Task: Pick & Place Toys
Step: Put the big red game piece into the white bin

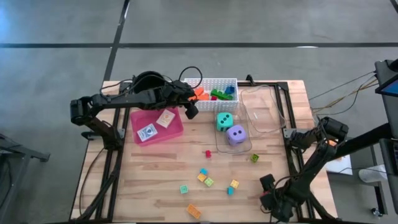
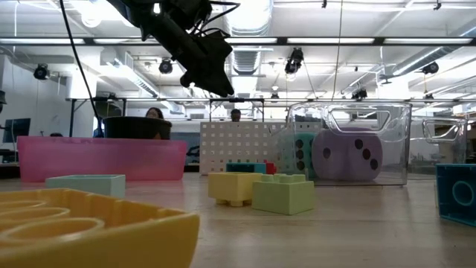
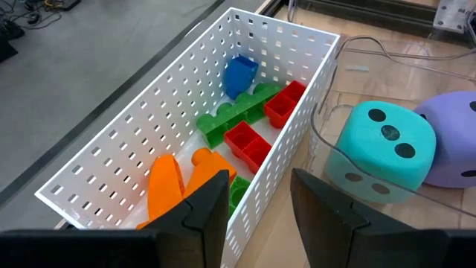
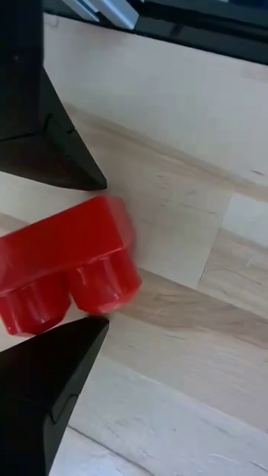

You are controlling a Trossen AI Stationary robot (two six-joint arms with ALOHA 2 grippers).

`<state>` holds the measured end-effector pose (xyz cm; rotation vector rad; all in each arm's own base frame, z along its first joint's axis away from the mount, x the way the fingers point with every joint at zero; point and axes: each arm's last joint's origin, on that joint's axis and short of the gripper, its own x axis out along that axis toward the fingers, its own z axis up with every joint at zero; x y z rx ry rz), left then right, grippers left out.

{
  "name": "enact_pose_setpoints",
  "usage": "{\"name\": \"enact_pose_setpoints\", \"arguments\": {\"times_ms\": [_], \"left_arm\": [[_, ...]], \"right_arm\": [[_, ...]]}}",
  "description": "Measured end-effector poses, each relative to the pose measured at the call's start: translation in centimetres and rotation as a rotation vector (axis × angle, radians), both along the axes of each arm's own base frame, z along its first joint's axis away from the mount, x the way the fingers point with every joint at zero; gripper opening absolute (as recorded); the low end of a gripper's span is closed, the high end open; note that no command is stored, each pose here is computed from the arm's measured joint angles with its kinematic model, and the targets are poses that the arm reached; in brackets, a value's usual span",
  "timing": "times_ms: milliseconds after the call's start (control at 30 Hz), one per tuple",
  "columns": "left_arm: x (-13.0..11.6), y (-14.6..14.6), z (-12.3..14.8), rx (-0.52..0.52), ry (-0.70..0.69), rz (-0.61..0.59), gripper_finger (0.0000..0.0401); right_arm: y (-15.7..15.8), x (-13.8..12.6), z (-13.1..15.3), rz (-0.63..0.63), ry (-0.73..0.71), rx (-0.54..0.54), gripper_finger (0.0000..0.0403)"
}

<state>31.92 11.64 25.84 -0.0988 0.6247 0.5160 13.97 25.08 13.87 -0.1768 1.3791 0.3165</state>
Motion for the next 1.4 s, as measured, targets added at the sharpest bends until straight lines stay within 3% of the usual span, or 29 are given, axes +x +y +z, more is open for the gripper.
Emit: {"name": "enact_pose_setpoints", "arguments": {"times_ms": [767, 1100, 1400], "left_arm": [[0.0, 0.0, 0.0, 0.0, 0.0, 0.0, 0.0149], [0.0, 0.0, 0.0, 0.0, 0.0, 0.0, 0.0149], [0.0, 0.0, 0.0, 0.0, 0.0, 0.0, 0.0149]], "right_arm": [[0.1, 0.1, -0.1, -0.02, -0.024, 0.007, 0.0293], [0.2, 0.3, -0.1, -0.028, -0.04, 0.022, 0.0215], [-0.3, 1.0, -0.2, -0.065, -0.03, 0.028, 0.0201]]}}
